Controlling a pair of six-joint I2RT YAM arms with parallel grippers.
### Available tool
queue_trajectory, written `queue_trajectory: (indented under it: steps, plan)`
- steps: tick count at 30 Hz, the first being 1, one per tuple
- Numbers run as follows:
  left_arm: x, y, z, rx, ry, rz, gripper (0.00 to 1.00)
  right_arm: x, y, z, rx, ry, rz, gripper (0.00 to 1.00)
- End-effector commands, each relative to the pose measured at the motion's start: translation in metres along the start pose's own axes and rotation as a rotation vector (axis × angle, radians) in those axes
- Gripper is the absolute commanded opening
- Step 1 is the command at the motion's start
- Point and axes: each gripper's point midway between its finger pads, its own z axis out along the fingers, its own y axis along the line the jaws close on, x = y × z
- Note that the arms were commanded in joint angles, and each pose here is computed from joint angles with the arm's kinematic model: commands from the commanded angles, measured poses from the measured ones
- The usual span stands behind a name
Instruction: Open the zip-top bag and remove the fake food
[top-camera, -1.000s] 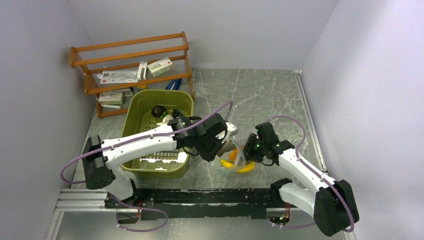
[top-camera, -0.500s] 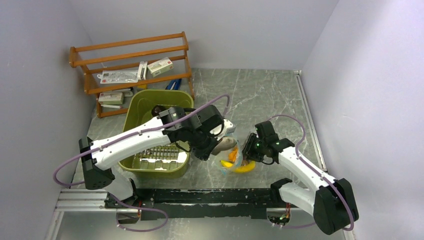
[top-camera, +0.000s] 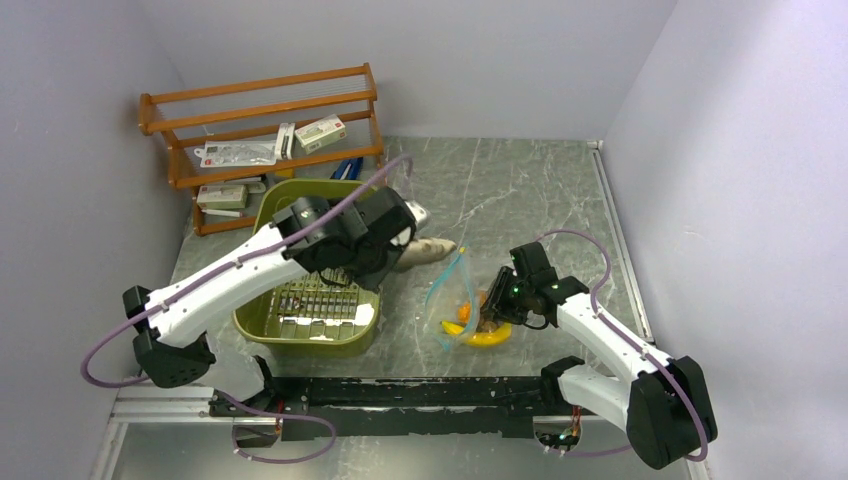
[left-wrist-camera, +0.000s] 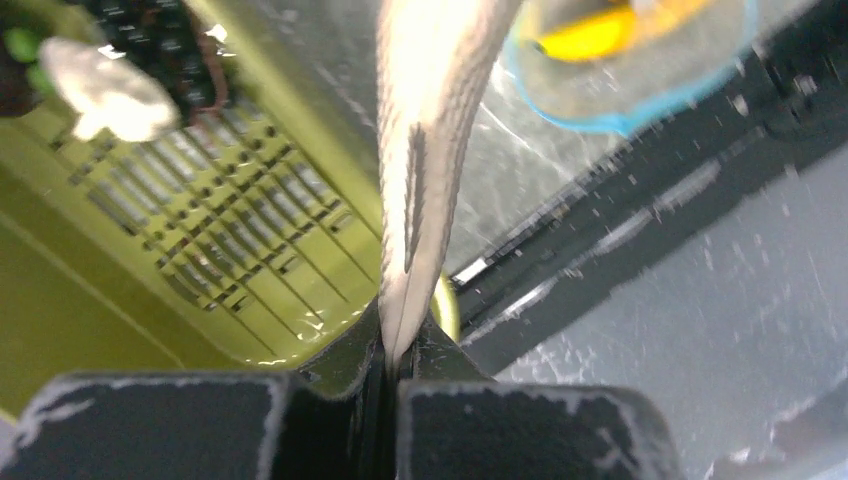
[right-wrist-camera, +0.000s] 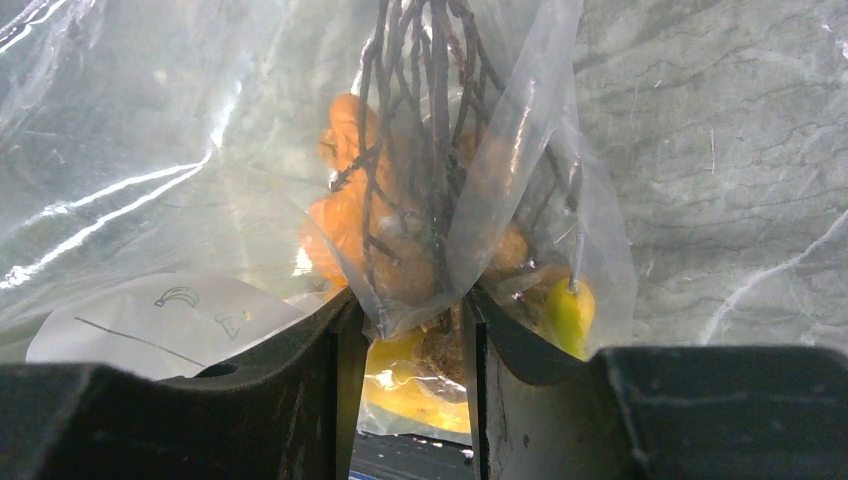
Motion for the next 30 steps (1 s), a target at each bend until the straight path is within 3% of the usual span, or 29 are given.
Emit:
queue_trajectory:
  steps: [1, 10, 19, 24, 27, 30]
  plan:
    - [-0.023, 0.053, -0.012, -0.145, -0.122, -0.157, 0.07, -0.003, 0.001, -0.003, 0.006, -0.011, -0.012, 0.38]
    - [-0.017, 0.145, -0.014, -0.207, -0.327, -0.555, 0.07, -0.002, 0.001, -0.003, 0.001, -0.011, -0.002, 0.38]
    - [0.040, 0.173, 0.029, -0.182, -0.292, -0.931, 0.07, -0.003, 0.001, -0.004, 0.007, -0.009, -0.010, 0.38]
    - [0.069, 0.184, 0.057, -0.157, -0.241, -1.002, 0.07, -0.001, -0.001, -0.005, 0.012, -0.007, -0.009, 0.38]
    - [0.069, 0.184, 0.073, -0.088, -0.254, -0.955, 0.07, 0.000, -0.001, -0.005, 0.008, -0.005, -0.007, 0.38]
    - [0.082, 0.200, 0.073, -0.138, -0.194, -0.957, 0.07, 0.001, -0.001, -0.006, 0.007, -0.004, -0.009, 0.38]
